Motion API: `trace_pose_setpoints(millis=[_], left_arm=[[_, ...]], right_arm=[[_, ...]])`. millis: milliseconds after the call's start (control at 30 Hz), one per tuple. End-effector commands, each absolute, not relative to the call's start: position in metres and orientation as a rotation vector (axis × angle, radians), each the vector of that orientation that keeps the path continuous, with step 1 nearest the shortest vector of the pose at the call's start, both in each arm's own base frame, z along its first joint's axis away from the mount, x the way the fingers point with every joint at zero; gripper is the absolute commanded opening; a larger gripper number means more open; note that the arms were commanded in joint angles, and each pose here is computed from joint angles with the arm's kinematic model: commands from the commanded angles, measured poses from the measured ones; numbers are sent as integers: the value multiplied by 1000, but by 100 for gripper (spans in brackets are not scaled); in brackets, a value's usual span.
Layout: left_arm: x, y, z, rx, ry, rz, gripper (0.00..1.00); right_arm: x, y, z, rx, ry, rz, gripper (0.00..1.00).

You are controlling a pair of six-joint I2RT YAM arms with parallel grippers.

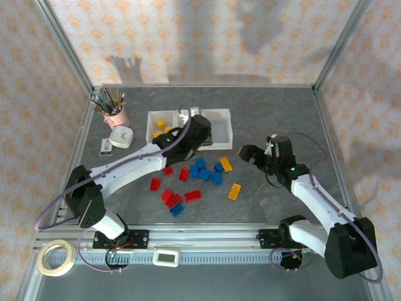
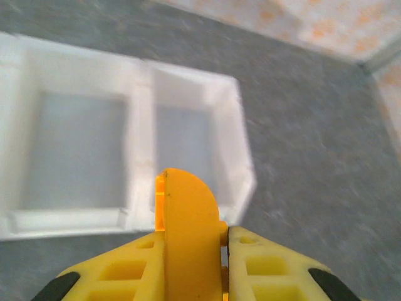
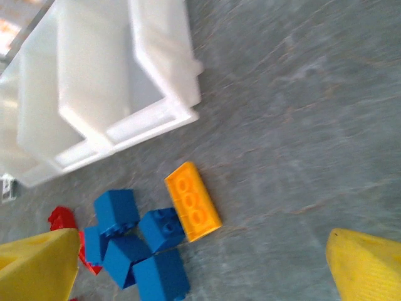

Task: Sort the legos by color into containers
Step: Pick up the lego from the center of the table, then place the lego in the container.

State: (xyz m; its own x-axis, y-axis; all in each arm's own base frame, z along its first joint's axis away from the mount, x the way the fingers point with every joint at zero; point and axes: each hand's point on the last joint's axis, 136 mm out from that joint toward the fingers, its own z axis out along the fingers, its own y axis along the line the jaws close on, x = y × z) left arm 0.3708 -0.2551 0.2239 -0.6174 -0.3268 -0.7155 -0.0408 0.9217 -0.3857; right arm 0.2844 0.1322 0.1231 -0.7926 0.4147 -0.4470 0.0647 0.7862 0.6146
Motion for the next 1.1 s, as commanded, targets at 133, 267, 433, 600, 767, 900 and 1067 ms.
trace_pose_setpoints(millis=[133,267,433,600,767,900,1067], left_arm=[[403,-151,195,-362,2243,-115,23],[424,-114,174,-406,2271,-16,24],[447,-89,152,-437,2280,41,24],[461,-83,123,-449,2341,64,30],[467,-83,120,-447,2336,80,44],[462,-78,129,-453,2326,102,53],[447,-93,152,-430,2310,-44,56]], right_arm=[[287,182,138,229,2314,910,100],[286,194,137,207,2314,911,100],[287,198,136,191,2318,907,100],[291,197,139,186,2317,874,100],[296,192,145,182,2311,822,100],[297,187,149,174,2307,778,100],[297,178,153,193,2311,717,100]])
